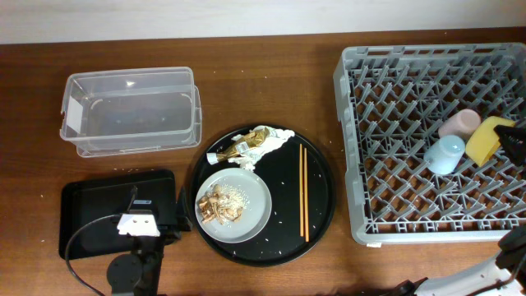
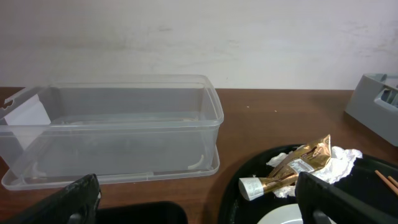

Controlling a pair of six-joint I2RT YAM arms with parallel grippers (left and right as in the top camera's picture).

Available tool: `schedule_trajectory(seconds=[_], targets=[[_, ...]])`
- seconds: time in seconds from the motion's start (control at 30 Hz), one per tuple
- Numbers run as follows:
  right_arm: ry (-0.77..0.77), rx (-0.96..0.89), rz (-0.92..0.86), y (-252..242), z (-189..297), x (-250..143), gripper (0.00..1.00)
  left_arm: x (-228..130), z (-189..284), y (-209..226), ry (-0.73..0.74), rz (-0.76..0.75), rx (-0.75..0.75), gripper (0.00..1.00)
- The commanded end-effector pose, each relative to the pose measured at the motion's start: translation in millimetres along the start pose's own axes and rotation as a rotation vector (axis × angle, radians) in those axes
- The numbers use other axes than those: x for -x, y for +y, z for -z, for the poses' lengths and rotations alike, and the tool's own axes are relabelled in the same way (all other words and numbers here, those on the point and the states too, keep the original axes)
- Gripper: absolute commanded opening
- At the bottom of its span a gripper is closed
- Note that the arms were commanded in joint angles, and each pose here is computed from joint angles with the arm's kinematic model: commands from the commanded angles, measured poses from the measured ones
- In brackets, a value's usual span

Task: Sort waste into correct bins and load items into the dishwasher rack
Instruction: 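Carry the yellow bowl to the rack's right edge and release it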

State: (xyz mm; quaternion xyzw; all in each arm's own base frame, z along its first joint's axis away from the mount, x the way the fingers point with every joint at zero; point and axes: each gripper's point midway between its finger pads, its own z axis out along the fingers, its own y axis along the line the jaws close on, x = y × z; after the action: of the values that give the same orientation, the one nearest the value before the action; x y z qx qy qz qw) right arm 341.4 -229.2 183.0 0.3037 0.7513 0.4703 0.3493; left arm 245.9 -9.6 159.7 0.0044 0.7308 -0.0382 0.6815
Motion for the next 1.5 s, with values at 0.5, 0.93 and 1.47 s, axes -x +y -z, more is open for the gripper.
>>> schedule_trajectory(seconds=[0.5, 0.93, 1.47], targets=[[-0.175, -0.492, -0.375, -44.7, 82.0, -4.9, 0.25, -1.8, 0.1, 0.5, 0.005, -0.015, 0.001, 1.00], [-0.483, -0.677, -0.159, 58.6, 117.7, 4.6, 0.40, -1.8, 0.1, 0.5, 0.005, -0.015, 0.001, 1.00], [-0.218, -1.115, -0.127, -72.8, 25.2, 15.9, 0.04, -1.8, 0.1, 0.5, 0.005, -0.015, 0.001, 1.00]])
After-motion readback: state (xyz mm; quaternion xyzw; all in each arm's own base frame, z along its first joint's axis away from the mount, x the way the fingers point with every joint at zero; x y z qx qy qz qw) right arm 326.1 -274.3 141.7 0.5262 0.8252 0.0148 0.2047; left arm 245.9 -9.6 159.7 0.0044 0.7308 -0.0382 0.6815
